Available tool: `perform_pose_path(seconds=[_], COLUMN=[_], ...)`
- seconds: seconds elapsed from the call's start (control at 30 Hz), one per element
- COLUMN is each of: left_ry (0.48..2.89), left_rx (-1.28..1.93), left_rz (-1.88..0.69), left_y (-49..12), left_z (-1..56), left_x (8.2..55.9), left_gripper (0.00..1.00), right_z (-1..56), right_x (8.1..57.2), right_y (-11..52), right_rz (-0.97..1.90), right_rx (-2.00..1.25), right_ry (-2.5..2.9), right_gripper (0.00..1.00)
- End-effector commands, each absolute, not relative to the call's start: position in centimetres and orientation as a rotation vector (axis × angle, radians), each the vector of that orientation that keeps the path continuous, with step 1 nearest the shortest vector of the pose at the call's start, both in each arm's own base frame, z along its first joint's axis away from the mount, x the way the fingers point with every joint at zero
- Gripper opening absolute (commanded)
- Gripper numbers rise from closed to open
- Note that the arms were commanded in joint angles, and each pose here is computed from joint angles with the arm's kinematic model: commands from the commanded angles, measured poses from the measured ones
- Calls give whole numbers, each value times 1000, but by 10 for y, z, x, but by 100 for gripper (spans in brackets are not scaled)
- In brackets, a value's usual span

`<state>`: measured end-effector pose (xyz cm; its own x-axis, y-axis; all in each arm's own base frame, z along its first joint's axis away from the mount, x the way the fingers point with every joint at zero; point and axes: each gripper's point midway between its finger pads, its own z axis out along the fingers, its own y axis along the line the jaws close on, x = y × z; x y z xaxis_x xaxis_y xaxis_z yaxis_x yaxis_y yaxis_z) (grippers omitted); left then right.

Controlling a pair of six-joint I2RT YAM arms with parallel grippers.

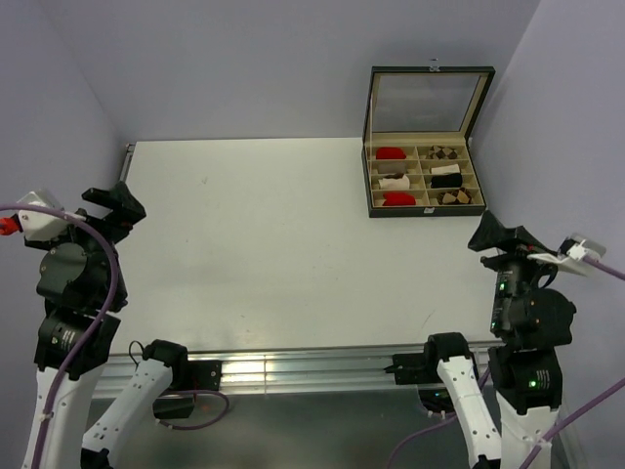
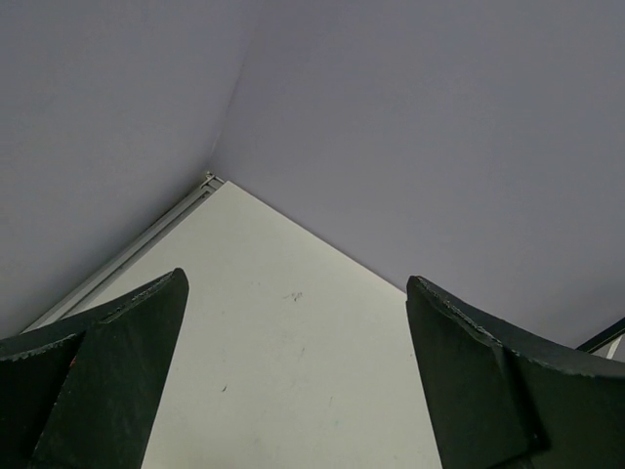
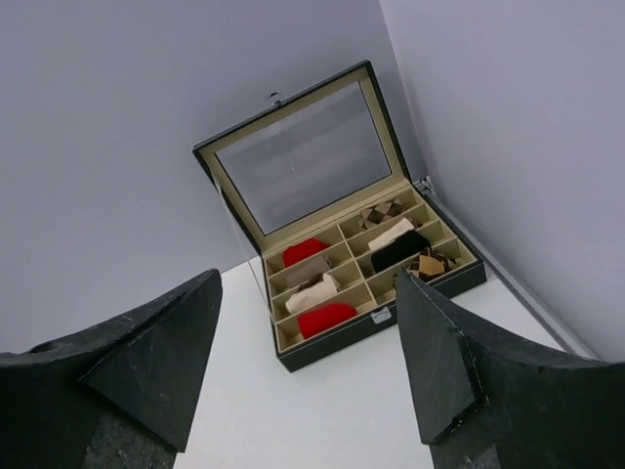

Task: Roll the socks
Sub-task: Reset both arms

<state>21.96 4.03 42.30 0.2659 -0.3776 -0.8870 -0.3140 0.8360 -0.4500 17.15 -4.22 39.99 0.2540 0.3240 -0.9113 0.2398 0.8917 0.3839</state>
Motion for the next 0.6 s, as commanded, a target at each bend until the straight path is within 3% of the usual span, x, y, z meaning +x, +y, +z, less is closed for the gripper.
perform_pose_path(seconds=[0.0, 0.57], left_ry=[1390, 1382], left_rx=[-614, -723], left_rz=[-21, -63], left_y=[42, 44], left_z=[407, 352], left_x=[210, 210], left_gripper=[100, 99], right_z=[392, 366], right_x=[164, 159], right_y=[-44, -40], right_rz=[32, 63], right_rx=[462, 444], right_ry=[1292, 1271], right_gripper=[79, 81])
